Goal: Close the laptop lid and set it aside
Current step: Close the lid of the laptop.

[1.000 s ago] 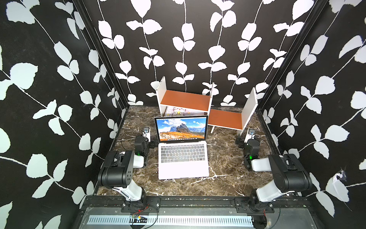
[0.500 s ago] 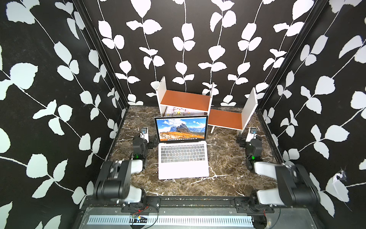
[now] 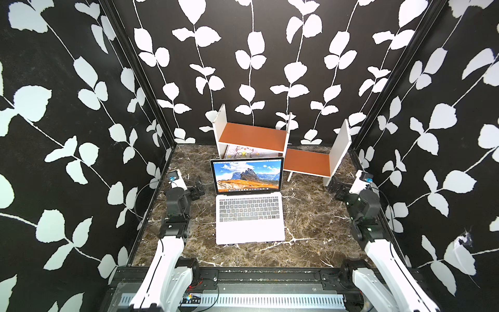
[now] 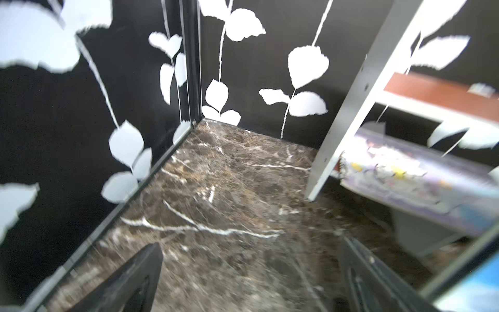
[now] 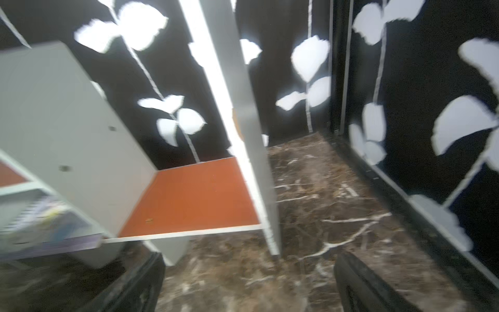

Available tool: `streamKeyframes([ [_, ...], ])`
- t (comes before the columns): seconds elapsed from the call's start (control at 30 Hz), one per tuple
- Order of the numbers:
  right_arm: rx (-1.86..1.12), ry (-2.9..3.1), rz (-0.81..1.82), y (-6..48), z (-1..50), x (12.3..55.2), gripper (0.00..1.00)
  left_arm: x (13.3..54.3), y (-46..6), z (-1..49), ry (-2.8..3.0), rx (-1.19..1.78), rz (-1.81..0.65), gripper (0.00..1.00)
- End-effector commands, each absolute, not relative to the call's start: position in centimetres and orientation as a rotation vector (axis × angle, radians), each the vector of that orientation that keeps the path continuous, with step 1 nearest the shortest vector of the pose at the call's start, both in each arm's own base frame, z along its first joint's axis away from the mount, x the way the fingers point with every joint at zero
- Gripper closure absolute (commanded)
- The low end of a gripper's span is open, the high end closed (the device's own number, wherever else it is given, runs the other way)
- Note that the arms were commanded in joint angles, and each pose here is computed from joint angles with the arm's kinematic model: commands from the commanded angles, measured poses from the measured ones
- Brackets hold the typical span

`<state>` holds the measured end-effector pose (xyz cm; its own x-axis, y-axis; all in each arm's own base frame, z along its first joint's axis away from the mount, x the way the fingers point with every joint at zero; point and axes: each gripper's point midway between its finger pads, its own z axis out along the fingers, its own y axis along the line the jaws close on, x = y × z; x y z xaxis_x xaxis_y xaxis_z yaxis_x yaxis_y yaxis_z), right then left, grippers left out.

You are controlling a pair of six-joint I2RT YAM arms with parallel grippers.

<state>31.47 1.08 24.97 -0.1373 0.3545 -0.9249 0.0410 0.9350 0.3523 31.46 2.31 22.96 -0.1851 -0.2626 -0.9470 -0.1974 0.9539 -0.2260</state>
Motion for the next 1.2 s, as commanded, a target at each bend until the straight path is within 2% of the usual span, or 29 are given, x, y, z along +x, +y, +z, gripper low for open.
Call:
streamKeyframes([
  [0.0,0.283,1.719,0.676,5.7,25.2,29.6,0.01,29.4,1.4,21.1,1.792,-0.600,-0.309,0.01],
  [0.2,0.068,1.678,0.933,10.4,29.8,27.8,0.00,27.6,-1.4,23.1,1.651,-0.700,-0.690,0.01],
  [0.33,-0.206,1.631,0.921,14.3,33.8,27.6,0.00,27.7,-3.8,24.8,1.654,-0.651,-0.875,0.01],
  [0.53,-0.804,1.538,0.859,24.1,38.5,26.7,0.01,28.3,-5.8,27.2,1.662,-0.582,-1.001,0.01],
  [0.63,-1.134,1.474,0.744,28.6,38.1,26.0,0.02,28.3,-6.0,28.0,1.649,-0.568,-1.023,0.01],
  [0.77,-1.399,1.380,0.558,32.2,37.7,27.7,0.00,27.9,-5.9,28.3,1.638,-0.567,-1.016,0.01],
  [0.87,-1.489,1.349,0.469,34.0,38.4,29.3,0.00,27.5,-5.8,28.5,1.629,-0.565,-1.013,0.01],
  [1.0,-1.582,1.380,0.408,36.0,36.9,31.4,0.00,27.3,-5.8,28.5,1.622,-0.566,-1.015,0.01],
  [1.17,-1.587,1.412,0.427,37.5,36.0,32.7,0.00,27.3,-5.8,28.6,1.612,-0.563,-1.019,0.01],
])
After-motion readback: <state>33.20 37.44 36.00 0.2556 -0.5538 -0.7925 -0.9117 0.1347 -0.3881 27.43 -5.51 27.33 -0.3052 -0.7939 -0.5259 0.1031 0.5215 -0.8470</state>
